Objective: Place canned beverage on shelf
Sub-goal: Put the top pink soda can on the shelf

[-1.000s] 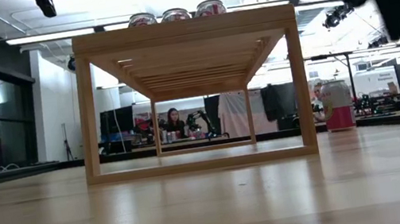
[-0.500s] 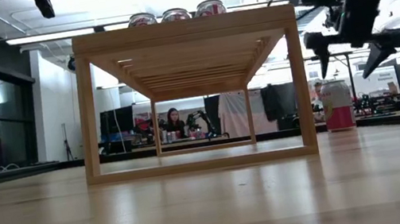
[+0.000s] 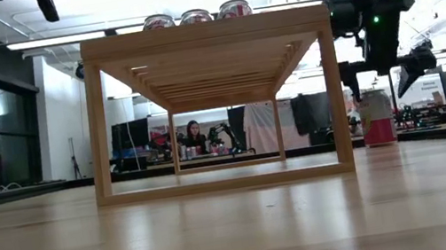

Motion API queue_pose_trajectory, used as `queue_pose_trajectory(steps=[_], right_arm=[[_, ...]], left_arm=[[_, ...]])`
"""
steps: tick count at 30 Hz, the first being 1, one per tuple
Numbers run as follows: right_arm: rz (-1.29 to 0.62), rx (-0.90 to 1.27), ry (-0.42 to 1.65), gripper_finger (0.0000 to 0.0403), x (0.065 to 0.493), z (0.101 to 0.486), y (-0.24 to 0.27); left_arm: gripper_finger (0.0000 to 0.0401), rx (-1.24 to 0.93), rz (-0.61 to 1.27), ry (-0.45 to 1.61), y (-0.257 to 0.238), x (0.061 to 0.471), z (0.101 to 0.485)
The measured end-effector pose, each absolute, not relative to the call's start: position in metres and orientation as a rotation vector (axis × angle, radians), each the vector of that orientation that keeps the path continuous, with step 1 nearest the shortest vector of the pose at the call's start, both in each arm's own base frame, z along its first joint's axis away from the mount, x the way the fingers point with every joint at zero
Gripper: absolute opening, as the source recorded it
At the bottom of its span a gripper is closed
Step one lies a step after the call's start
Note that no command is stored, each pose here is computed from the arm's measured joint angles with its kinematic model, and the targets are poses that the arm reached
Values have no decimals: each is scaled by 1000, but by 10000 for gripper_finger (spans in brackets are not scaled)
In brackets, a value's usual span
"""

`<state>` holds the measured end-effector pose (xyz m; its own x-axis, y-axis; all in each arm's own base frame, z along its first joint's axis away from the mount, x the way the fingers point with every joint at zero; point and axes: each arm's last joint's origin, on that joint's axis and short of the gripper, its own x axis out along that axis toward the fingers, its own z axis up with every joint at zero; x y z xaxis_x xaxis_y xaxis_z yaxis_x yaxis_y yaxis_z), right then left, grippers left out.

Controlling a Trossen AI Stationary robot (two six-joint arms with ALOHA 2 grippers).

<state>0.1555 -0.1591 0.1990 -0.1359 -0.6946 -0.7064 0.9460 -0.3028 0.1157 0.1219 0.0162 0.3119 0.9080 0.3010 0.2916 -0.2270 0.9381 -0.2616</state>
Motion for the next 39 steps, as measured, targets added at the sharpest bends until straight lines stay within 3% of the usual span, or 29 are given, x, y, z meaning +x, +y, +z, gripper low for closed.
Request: queue_pose_trajectory(steps=[14,17,22,25,31,39], right_arm=[[-1690,744,555,374,156,179,-187],[-1649,741,611,348,153,179,-188],[-1535,652,790,264,150,196,-174],[-1458,568,820,264,150,223,-157],[-1147,461,726,264,152,295,-100],[-418,442,642,264,159,368,-19]], left_arm=[[75,-235,322,-341,17,121,312],[83,-235,322,-341,17,121,312],[88,-235,324,-341,18,121,312],[88,-236,330,-343,18,121,312],[88,-236,333,-344,18,121,312],[88,-235,336,-344,18,121,312]])
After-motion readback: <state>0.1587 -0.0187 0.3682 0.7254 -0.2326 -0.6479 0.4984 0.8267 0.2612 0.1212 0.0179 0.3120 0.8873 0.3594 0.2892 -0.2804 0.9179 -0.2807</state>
